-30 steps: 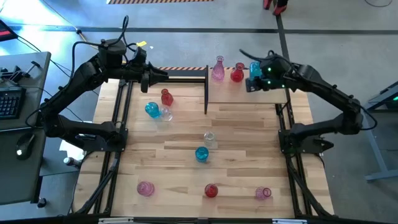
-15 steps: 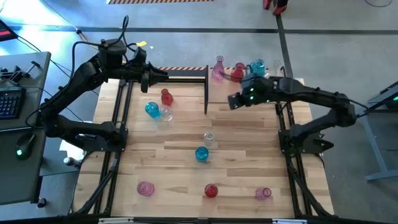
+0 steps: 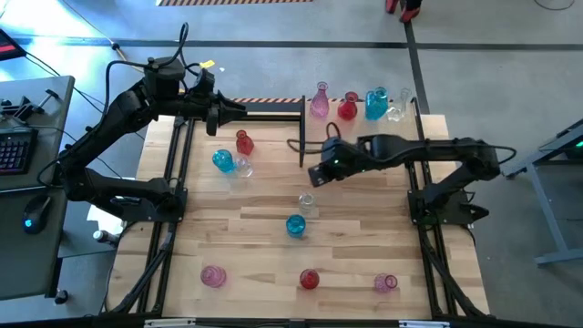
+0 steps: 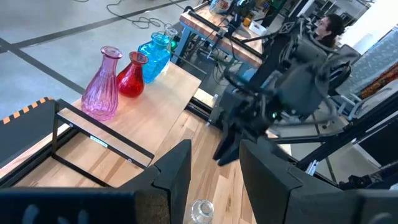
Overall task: Sort vases onto shelf
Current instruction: Put the bottom transparent vase on the shelf aligned with the transparent vase
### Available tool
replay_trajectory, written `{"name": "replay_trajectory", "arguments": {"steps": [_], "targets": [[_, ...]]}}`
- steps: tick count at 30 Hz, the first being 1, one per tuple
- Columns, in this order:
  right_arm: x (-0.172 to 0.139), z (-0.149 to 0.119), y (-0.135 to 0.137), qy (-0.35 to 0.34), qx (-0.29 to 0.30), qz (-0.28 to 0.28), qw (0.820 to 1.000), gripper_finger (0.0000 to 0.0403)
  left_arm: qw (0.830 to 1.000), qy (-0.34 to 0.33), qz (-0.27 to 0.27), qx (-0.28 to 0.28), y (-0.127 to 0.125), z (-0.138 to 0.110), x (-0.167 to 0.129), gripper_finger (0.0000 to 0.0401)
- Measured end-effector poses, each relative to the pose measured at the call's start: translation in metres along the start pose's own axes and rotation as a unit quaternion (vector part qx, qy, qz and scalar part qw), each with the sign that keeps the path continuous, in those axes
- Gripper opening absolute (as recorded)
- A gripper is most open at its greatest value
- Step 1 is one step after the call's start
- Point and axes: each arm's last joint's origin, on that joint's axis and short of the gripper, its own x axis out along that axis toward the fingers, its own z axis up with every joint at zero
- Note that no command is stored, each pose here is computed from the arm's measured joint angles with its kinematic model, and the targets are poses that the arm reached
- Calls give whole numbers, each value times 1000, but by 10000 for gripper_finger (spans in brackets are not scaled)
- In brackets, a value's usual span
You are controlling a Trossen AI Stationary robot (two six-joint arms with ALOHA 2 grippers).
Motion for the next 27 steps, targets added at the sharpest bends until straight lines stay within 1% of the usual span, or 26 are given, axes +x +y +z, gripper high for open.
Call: {"name": "replay_trajectory", "arguments": {"steps": [5,9,17,27], "targets": [[19,-10,6,24,6,-15,1000,105,1000,0,0,0,0,0,0,127],[32,-16,10,37,11,-23,999,121,1000,0,0,0,0,0,0,127],[59,-23,13,68,24,-39,997,124,1000,0,0,0,0,0,0,127],[82,-35,13,96,17,-68,993,124,1000,0,0,0,0,0,0,127]]}}
